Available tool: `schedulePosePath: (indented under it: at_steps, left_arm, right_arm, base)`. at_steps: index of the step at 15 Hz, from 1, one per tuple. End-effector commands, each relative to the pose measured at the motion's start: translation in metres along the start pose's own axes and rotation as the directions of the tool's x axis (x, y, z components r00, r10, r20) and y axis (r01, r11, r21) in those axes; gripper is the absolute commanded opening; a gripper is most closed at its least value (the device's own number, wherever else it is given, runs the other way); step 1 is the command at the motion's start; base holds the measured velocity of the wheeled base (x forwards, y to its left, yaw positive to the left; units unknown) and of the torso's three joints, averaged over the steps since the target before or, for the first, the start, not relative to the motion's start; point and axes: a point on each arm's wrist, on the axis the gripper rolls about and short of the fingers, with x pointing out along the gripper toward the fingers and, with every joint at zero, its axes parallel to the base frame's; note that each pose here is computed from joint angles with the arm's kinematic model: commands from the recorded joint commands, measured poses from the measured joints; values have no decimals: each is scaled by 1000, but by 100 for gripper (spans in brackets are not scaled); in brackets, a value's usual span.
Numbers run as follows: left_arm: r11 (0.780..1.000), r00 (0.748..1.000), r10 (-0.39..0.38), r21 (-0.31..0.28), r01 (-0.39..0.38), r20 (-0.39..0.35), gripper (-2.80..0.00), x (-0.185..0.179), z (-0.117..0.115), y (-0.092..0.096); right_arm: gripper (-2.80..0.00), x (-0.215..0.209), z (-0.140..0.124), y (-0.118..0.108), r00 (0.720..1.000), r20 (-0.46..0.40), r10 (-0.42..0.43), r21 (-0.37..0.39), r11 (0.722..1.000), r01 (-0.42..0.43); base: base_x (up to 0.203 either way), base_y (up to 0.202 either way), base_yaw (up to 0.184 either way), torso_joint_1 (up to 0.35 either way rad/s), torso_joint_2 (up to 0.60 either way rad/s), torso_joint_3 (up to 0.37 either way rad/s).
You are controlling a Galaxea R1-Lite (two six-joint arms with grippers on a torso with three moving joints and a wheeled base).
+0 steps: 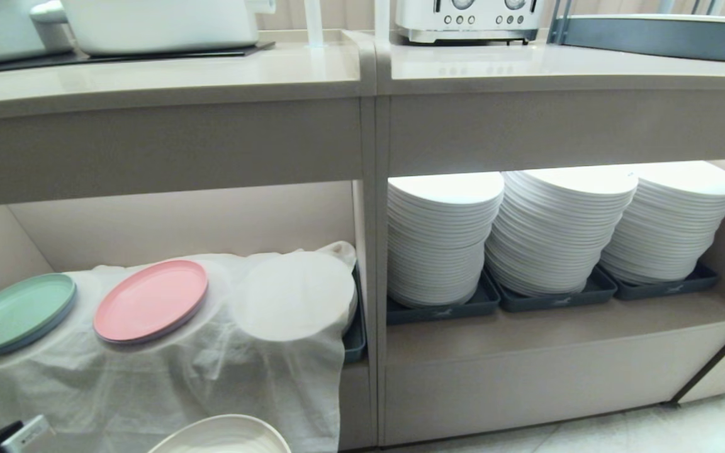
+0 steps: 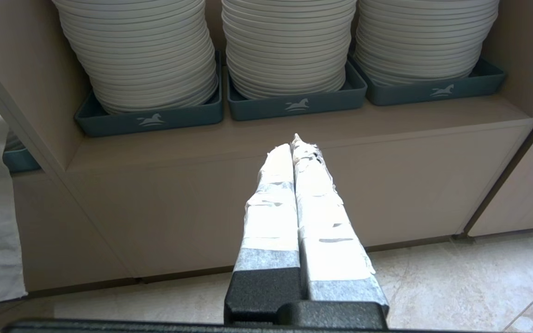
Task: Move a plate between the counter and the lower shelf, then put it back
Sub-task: Put the plate in the cupboard
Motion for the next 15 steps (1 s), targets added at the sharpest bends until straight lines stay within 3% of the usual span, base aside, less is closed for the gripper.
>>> schedulePosePath:
  at_steps: [1, 15]
  left_arm:
    - [1000, 1000, -1, -4, 1, -8, -280, 1, -1, 0]
    - [1000, 1000, -16, -6, 16, -6, -280, 17, 30, -1]
  right_arm:
    - [-280, 0, 0, 0, 1000, 1, 0, 1, 1000, 0]
    - [-280, 0, 0, 0, 1000, 0, 1, 1, 1000, -1]
  base:
    - [0, 0, 0, 0, 0, 0]
    - [0, 0, 0, 0, 0, 0]
